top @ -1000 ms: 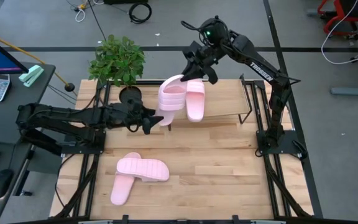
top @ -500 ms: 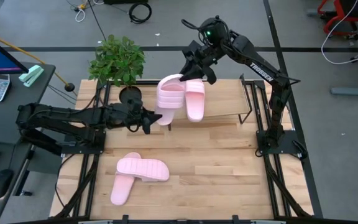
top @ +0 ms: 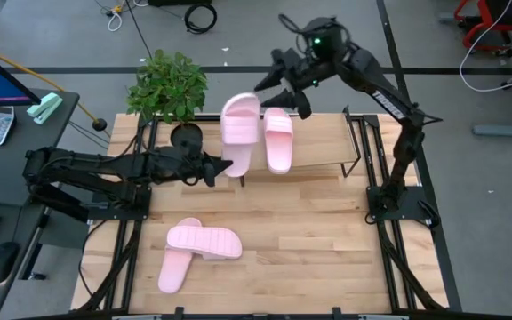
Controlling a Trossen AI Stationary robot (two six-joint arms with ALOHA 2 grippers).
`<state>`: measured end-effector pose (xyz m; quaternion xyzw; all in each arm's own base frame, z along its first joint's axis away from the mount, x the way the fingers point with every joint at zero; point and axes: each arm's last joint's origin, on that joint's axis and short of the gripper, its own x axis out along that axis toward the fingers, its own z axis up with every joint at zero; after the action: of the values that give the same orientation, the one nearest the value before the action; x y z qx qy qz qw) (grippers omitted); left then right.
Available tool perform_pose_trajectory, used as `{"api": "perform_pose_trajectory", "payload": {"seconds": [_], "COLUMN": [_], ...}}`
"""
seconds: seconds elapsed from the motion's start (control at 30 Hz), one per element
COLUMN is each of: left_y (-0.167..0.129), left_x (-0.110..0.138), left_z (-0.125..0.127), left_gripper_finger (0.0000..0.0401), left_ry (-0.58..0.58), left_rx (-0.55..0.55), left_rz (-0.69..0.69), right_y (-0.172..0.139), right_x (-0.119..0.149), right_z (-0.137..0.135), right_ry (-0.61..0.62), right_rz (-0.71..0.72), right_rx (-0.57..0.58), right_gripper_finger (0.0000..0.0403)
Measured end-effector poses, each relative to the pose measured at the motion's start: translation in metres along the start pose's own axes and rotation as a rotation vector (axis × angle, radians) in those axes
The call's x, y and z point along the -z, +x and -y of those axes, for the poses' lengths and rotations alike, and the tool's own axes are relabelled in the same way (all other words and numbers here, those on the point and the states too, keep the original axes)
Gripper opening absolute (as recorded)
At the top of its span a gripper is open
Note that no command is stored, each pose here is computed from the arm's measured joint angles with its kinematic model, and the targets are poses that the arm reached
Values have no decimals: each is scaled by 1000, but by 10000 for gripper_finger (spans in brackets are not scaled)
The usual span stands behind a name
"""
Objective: Pick and place slides into the shelf
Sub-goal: Put the right pink slide on the shelf
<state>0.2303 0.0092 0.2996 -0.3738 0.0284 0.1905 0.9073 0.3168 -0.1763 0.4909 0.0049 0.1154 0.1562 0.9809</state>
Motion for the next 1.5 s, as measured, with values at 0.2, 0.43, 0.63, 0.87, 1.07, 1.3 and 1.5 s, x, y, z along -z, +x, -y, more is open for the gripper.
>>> {"api": "perform_pose_trajectory", "payload": {"seconds": [0.2,0.43,0.63,0.87,1.07,1.3,1.5], "left_y": [1,16,39,52,54,59,65], "left_x": [-10,-3,15,27,29,38,44], "left_z": [4,-2,-2,-8,-10,-13,-14], "left_gripper_finger": [78,77,77,77,77,77,76], "left_ry": [-271,-457,-528,-579,-616,-729,-772], "left_rx": [62,23,56,21,-10,-74,-90], "left_rz": [72,62,-31,-71,-47,16,10], "right_y": [-29,-56,-67,-57,-48,-38,-33], "right_x": [-20,-29,-24,-10,0,1,0], "right_z": [-20,-47,-62,-77,-90,-103,-111], "right_ry": [-111,-109,-14,71,148,168,126], "right_rz": [-9,-32,-101,-260,-387,-412,-418], "right_rx": [294,385,388,372,398,344,306], "right_gripper_finger": [264,256,247,240,234,234,234]}}
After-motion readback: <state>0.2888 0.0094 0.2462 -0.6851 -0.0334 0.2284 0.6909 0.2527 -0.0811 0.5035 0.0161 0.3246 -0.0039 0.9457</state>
